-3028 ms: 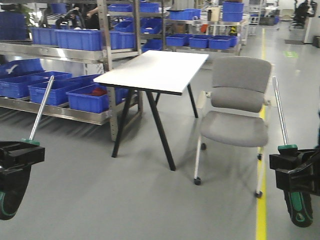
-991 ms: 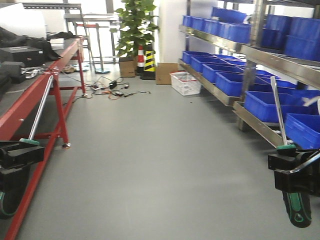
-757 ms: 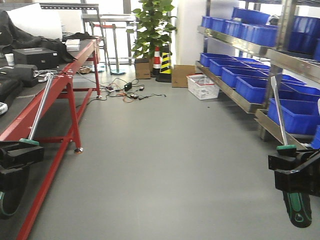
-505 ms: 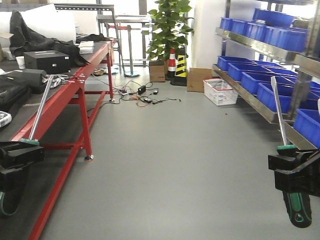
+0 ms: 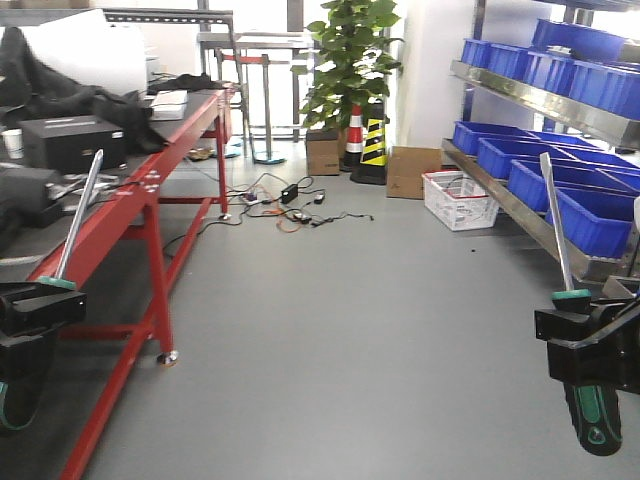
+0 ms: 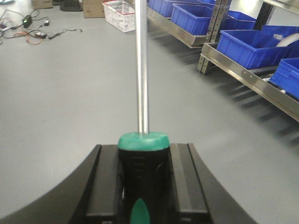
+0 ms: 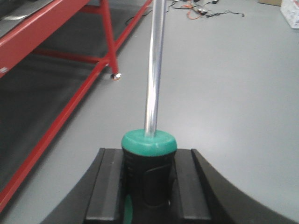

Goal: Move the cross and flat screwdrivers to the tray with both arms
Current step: 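Hold both screwdrivers while driving along the shelves to the tray station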

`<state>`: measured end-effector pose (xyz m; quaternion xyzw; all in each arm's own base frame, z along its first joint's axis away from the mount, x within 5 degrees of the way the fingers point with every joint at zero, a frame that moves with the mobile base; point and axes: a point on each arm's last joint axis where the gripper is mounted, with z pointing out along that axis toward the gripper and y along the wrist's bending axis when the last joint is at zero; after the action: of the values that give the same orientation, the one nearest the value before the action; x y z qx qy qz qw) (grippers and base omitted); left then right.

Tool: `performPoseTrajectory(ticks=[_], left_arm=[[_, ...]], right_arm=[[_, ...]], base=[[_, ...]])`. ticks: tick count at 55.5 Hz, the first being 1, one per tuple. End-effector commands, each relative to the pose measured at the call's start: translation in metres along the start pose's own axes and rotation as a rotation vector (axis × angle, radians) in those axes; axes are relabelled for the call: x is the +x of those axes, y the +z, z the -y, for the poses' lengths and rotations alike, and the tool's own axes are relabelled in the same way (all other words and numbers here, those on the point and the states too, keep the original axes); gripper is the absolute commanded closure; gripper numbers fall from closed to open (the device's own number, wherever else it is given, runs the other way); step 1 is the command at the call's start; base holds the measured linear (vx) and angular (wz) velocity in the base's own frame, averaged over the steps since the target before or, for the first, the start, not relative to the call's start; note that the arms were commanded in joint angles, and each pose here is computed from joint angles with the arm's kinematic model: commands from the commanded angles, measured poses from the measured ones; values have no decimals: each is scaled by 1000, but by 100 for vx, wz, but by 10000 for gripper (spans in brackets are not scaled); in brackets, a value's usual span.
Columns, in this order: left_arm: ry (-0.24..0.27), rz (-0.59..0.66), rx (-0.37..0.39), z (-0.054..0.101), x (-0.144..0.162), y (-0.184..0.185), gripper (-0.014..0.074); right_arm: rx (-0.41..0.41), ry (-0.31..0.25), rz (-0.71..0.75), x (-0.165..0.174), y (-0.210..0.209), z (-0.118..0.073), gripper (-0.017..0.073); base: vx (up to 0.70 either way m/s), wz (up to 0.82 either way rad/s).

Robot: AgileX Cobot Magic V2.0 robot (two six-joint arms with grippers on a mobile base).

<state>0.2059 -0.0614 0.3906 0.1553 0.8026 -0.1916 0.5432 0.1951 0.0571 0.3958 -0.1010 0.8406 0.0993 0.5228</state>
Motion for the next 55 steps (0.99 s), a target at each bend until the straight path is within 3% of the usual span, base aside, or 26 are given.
performPoseTrajectory(ticks=[1, 17, 55], left_arm=[[-18, 108, -15, 3, -16, -10, 591], [-18, 108, -15, 3, -16, -10, 591], [-18, 109, -15, 3, -16, -10, 591]], right_arm=[[2, -10, 137, -18, -11, 0, 567], [2, -10, 137, -18, -11, 0, 567], [2, -9, 137, -18, -11, 0, 567]], base=[[56, -23], [55, -43], [50, -73]])
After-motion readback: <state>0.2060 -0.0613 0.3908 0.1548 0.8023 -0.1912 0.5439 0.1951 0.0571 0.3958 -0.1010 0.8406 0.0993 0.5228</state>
